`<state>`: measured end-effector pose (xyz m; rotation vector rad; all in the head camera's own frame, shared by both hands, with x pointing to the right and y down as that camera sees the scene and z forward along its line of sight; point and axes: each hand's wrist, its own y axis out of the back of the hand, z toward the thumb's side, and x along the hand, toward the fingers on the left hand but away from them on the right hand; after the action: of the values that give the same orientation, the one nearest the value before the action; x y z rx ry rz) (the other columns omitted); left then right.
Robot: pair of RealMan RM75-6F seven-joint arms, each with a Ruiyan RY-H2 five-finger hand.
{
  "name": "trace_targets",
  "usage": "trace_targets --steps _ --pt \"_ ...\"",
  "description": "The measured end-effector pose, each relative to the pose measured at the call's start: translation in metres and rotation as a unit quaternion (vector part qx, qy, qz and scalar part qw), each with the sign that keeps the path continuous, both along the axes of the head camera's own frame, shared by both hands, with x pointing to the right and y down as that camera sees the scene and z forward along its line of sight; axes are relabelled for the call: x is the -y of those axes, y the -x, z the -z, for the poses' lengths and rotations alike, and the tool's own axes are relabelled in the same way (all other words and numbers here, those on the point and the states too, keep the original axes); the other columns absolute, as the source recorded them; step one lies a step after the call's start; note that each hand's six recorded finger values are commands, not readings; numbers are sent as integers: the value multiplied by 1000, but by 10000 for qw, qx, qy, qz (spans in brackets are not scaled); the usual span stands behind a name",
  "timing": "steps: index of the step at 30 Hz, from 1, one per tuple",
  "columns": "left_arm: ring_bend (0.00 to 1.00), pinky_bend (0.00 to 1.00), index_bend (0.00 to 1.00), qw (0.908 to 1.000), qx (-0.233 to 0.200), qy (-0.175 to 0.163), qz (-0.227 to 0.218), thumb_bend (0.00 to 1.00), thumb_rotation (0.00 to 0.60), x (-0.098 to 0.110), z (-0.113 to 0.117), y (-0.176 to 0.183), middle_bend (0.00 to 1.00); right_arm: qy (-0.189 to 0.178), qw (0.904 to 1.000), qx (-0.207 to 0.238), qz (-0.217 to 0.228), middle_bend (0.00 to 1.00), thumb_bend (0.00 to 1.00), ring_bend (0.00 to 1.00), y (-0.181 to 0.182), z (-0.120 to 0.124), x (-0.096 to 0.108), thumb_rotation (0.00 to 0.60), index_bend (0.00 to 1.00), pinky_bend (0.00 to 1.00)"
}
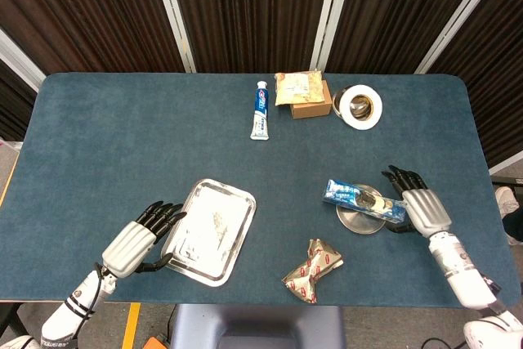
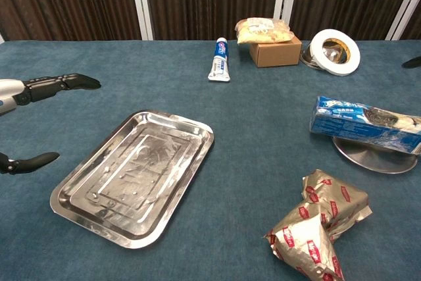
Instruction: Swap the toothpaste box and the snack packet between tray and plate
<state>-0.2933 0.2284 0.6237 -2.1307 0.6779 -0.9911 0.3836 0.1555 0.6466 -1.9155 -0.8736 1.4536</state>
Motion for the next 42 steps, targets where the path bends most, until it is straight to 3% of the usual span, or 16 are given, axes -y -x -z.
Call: trace_targets --steps 4,8,10,17,24,31,35,42 --pt "0 38 0 9998 -152 42 -158 373 600 1 1 -19 0 -432 9990 60 -91 0 249 0 -9 30 -9 600 0 0" --pt "0 73 0 9956 -780 440 -279 360 600 -2 8 -67 0 -922 9956 111 -155 0 249 0 -20 72 -32 600 0 0" --pt "0 71 0 9917 -1037 651 -396 348 600 -6 9 -95 0 -996 9948 164 -124 0 248 0 -20 85 -41 600 0 0" --pt "0 117 0 9807 -1473 1145 -579 305 600 -12 5 -176 0 -595 9980 134 -172 0 249 0 -33 93 -52 600 0 0" --pt "0 115 0 9650 -1881 1725 -600 287 600 -26 -4 -259 0 -451 9980 228 -387 0 249 0 -43 93 -47 600 0 0" --pt "0 93 0 9681 -1646 1709 -806 284 600 -33 -33 -301 0 -375 9978 310 -453 0 248 0 -49 94 -42 600 0 0" --pt "0 89 0 9695 -1534 1661 -945 279 600 -40 -43 -318 0 -517 9967 271 -558 0 248 0 -55 99 -38 600 0 0" --pt "0 100 0 9808 -1113 921 -1309 278 600 -45 -56 -323 0 -749 9950 287 -593 0 248 0 -58 113 -41 600 0 0"
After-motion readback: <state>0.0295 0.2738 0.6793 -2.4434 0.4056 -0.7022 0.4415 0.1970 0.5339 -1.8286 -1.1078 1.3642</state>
